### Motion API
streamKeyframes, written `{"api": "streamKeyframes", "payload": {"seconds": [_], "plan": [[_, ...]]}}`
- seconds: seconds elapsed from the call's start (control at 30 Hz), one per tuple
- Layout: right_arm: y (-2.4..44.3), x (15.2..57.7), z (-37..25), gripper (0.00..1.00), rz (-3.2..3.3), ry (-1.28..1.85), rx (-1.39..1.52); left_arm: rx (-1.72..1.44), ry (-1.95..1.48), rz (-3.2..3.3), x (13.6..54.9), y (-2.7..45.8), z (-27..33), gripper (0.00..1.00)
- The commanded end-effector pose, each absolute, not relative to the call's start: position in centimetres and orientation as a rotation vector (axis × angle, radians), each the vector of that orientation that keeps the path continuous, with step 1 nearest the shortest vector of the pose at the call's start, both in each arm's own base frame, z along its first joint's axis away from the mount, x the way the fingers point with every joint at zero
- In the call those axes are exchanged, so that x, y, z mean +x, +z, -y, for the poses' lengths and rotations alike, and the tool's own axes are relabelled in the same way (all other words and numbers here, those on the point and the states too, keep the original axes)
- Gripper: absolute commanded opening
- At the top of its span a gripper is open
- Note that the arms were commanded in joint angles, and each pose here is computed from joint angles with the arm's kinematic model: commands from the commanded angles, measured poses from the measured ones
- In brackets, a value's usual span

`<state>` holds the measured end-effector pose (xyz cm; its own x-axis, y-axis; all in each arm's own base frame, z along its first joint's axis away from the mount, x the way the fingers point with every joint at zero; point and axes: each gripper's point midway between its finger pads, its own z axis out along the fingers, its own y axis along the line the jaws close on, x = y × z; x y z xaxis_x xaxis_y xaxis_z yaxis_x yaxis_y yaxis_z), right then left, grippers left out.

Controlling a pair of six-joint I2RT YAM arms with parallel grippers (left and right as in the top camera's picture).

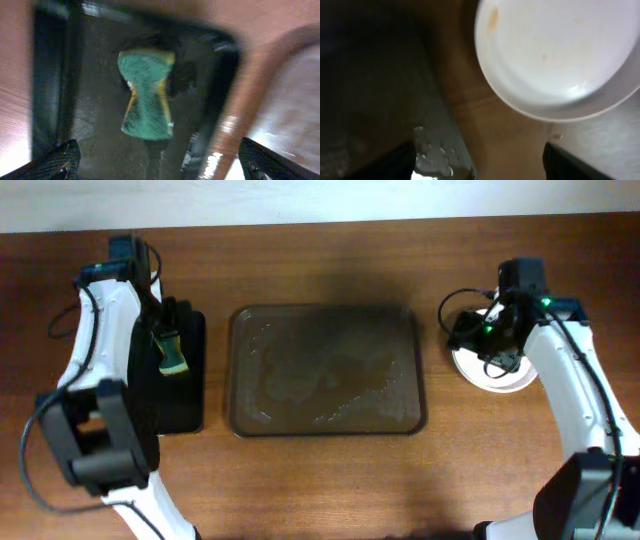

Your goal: Clean dirty plates on tray and stack at the side

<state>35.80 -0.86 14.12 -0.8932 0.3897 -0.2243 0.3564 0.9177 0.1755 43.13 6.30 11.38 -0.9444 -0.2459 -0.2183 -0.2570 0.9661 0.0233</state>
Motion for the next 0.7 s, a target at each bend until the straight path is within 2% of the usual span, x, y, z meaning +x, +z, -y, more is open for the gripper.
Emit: {"api": "streamKeyframes", "payload": {"seconds": [0.0, 0.07, 0.2, 0.27, 0.4, 0.57, 0.67], "plan": [[21.9, 36.3, 0.7, 0.80, -2.726, 0.191, 0.461, -0.224, -0.025, -2.642, 43.2, 22.4, -2.2, 0.99], [25.3, 35.4, 0.6, 0.80, -2.706, 0.188, 0.435, -0.182, -0.036, -2.603, 42.7, 24.2, -0.9, 0.99], [30.8, 32.4, 0.4, 0.81, -2.637, 0.184, 0.374, -0.145, -0.109, -2.605, 42.6, 24.3, 0.6, 0.99], [33.7, 29.9, 0.2, 0.96, -2.552, 0.183, 0.348, -0.144, -0.109, -2.605, 42.6, 24.3, 0.6, 0.99], [38.3, 24.4, -0.6, 0.98, -2.387, 0.228, 0.307, -0.144, -0.109, -2.605, 42.6, 24.3, 0.6, 0.99], [40.8, 20.5, -0.9, 0.98, -2.270, 0.235, 0.280, -0.144, -0.109, -2.605, 42.6, 24.3, 0.6, 0.99], [41.1, 19.6, 0.0, 0.98, -2.246, 0.162, 0.284, -0.144, -0.109, -2.605, 42.6, 24.3, 0.6, 0.99]]}}
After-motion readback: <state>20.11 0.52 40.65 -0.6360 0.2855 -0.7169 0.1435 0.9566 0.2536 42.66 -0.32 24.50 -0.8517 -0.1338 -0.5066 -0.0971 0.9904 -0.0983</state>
